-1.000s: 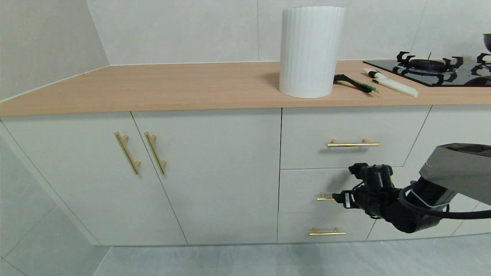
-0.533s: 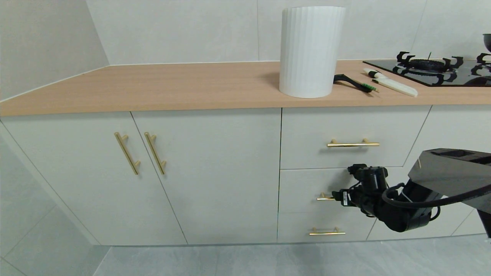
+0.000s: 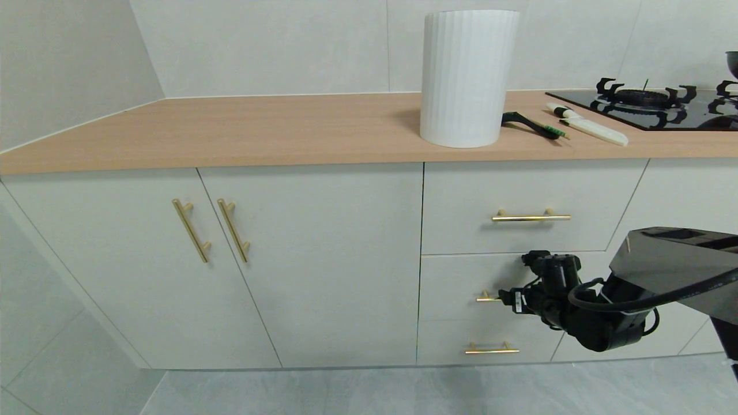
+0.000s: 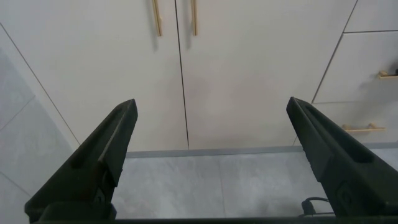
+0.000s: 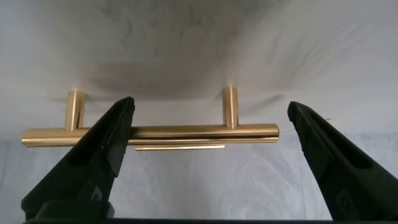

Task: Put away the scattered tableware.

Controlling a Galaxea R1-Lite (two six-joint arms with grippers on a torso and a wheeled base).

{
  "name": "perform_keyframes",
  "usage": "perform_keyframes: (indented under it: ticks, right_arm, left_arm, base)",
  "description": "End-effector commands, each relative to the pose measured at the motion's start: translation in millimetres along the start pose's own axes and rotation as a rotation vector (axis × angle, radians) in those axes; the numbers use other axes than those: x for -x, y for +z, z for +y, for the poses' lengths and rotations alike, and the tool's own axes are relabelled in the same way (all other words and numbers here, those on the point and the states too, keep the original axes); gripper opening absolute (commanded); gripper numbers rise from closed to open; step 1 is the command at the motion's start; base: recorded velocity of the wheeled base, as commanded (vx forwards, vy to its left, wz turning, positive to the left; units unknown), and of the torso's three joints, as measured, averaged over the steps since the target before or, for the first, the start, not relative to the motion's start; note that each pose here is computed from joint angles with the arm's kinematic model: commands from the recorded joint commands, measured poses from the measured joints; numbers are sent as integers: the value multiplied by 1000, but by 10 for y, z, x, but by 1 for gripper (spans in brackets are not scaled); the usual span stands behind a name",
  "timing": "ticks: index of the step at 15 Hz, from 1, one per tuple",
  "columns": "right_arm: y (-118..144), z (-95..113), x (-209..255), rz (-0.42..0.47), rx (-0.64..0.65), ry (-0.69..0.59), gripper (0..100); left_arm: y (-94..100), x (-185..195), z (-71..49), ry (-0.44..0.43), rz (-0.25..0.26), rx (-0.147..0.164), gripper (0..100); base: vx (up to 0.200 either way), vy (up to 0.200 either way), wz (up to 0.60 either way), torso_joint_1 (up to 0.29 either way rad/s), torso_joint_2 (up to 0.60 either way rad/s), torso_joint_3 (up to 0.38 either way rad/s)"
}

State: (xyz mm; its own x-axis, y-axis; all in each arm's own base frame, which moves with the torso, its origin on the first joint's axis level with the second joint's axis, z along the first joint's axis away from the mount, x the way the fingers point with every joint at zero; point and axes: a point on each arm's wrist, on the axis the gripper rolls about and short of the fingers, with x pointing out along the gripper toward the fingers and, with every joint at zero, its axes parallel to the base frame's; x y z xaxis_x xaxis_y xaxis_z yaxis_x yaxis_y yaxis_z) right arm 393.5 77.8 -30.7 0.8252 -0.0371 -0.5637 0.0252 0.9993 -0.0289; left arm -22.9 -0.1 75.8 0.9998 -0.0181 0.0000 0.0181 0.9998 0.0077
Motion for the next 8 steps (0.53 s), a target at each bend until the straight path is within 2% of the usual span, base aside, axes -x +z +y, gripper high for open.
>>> perform_keyframes:
  ticks: [1, 5, 8]
  right_arm:
    - [-7, 0, 3, 10, 4, -1, 100]
    - [-14, -4, 18, 18, 7, -2, 100]
    - [58, -29, 174, 64, 17, -5, 100]
  left_arm:
    - [0, -1, 0, 0, 2, 0, 100]
    - [0, -1, 0, 0, 2, 0, 100]
    - [0, -1, 0, 0, 2, 0, 100]
  base:
    - [0, 0, 0, 0, 0, 0]
    - [0, 0, 0, 0, 0, 0]
    - [0, 0, 0, 0, 0, 0]
